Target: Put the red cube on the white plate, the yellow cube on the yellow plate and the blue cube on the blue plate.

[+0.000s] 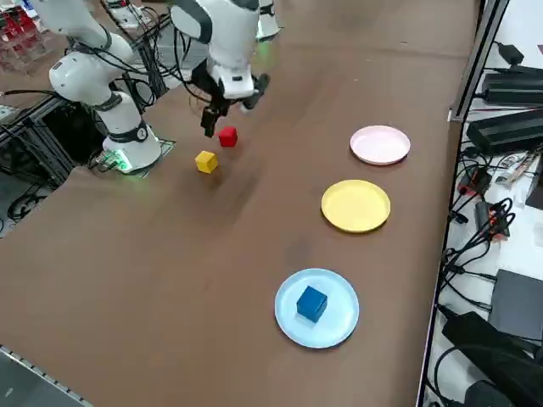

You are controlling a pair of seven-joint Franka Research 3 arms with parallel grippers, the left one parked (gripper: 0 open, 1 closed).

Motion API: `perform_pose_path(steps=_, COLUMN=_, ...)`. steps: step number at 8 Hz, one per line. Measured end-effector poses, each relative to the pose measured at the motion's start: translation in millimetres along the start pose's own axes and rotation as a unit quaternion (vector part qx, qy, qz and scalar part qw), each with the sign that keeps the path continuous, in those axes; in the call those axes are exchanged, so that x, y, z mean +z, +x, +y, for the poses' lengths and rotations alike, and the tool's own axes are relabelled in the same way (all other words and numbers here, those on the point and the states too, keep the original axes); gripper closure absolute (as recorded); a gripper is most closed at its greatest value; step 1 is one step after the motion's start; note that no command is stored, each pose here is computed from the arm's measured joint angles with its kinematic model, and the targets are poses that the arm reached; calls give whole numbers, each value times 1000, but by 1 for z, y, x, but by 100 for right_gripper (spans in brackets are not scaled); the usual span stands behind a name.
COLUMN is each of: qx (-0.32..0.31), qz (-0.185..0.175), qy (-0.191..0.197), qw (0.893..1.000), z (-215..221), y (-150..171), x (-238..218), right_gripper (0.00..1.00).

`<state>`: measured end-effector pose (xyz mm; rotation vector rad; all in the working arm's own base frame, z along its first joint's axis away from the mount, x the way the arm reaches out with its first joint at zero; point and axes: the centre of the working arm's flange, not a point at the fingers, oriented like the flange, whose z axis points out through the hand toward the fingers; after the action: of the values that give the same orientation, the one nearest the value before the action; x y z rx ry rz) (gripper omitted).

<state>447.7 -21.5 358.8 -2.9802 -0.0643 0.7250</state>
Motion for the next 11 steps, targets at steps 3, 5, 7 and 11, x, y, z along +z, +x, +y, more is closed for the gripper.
perform_pose_path(steps=3, qx=-6, qz=-6, qy=-3, qw=1000, z=-3, y=-1, x=59, right_gripper=0)
perform_pose_path(steps=5, qx=-5, qz=24, qy=-8, qw=1000, z=-3, y=-3, x=99, right_gripper=0)
perform_pose_path(steps=7, qx=4, qz=31, qy=-9, qw=999, z=-2, y=-8, x=133, right_gripper=0)
perform_pose_path(steps=11, qx=31, qz=46, qy=-19, qw=998, z=-18, y=2, x=168, right_gripper=0)
